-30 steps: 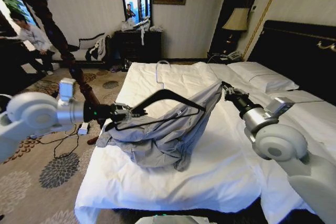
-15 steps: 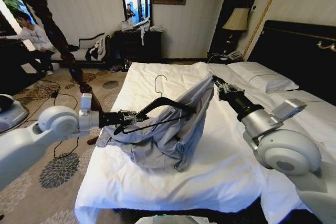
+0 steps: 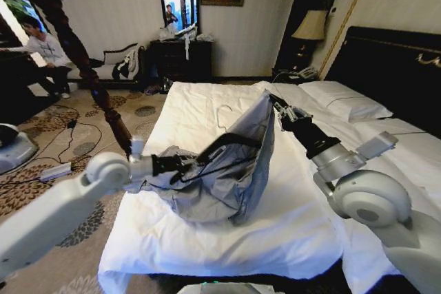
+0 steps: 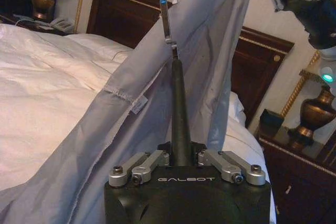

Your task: Pick up the clothes from the bed and hang them on the clothes hanger.

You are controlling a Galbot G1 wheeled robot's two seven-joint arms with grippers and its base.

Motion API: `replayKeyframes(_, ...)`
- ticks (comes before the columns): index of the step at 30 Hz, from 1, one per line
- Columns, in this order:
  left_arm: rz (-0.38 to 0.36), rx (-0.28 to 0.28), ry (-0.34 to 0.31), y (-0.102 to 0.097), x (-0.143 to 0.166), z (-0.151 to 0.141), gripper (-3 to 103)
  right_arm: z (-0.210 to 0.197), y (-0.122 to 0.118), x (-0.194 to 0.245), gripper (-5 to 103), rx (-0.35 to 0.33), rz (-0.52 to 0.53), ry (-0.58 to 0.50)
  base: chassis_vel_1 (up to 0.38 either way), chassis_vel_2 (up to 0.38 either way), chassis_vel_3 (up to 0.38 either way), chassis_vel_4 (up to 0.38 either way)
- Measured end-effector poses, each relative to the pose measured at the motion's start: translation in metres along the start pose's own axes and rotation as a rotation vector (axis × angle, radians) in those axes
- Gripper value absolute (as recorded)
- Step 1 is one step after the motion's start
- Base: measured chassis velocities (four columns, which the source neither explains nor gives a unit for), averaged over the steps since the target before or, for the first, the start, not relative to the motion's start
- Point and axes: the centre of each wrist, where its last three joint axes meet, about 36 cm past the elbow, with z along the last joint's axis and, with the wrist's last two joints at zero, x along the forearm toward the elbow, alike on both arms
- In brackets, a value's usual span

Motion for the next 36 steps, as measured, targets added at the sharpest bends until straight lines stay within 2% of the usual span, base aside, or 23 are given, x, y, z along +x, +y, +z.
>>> replayKeyframes(7,0.015,0.018,-0.055,0.010,-0.028,0.012,17,0.005,-0.007,-0.001,0,-0.013,-0.073,-0.042,0.000,0.000,0.000,0.000)
replayKeyframes(8,0.023,0.019,-0.089,0.011,-0.037,0.013,17,0.007,-0.008,-0.001,0,-0.019,-0.105,-0.053,0.000,0.000,0.000,0.000)
replayKeyframes(9,0.023,0.019,-0.089,0.011,-0.037,0.013,17,0.007,-0.008,-0.001,0,-0.019,-0.105,-0.053,0.000,0.000,0.000,0.000)
replayKeyframes(12,0.051,0.031,-0.158,0.009,-0.056,0.016,17,0.015,-0.007,0.002,0,-0.042,-0.186,-0.076,0.000,0.000,0.000,0.000)
replayKeyframes(17,0.082,0.019,-0.218,0.006,-0.077,0.008,17,0.025,-0.007,0.009,0,-0.058,-0.242,-0.064,0.000,0.000,0.000,0.000)
replayKeyframes(22,0.121,0.008,-0.268,-0.001,-0.094,-0.006,17,0.044,-0.009,0.018,0,-0.033,-0.238,-0.012,0.000,0.000,0.000,0.000)
replayKeyframes(29,0.138,-0.016,-0.262,-0.009,-0.095,-0.013,17,0.056,-0.012,0.026,0,-0.007,-0.212,0.047,0.000,0.000,0.000,0.000)
replayKeyframes(34,0.133,-0.025,-0.259,-0.013,-0.089,-0.014,17,0.057,-0.008,0.028,0,0.006,-0.148,0.096,0.000,0.000,0.000,0.000)
replayKeyframes(36,0.132,-0.028,-0.265,-0.015,-0.087,-0.015,17,0.058,-0.001,0.033,0,0.006,-0.106,0.155,0.000,0.000,0.000,0.000)
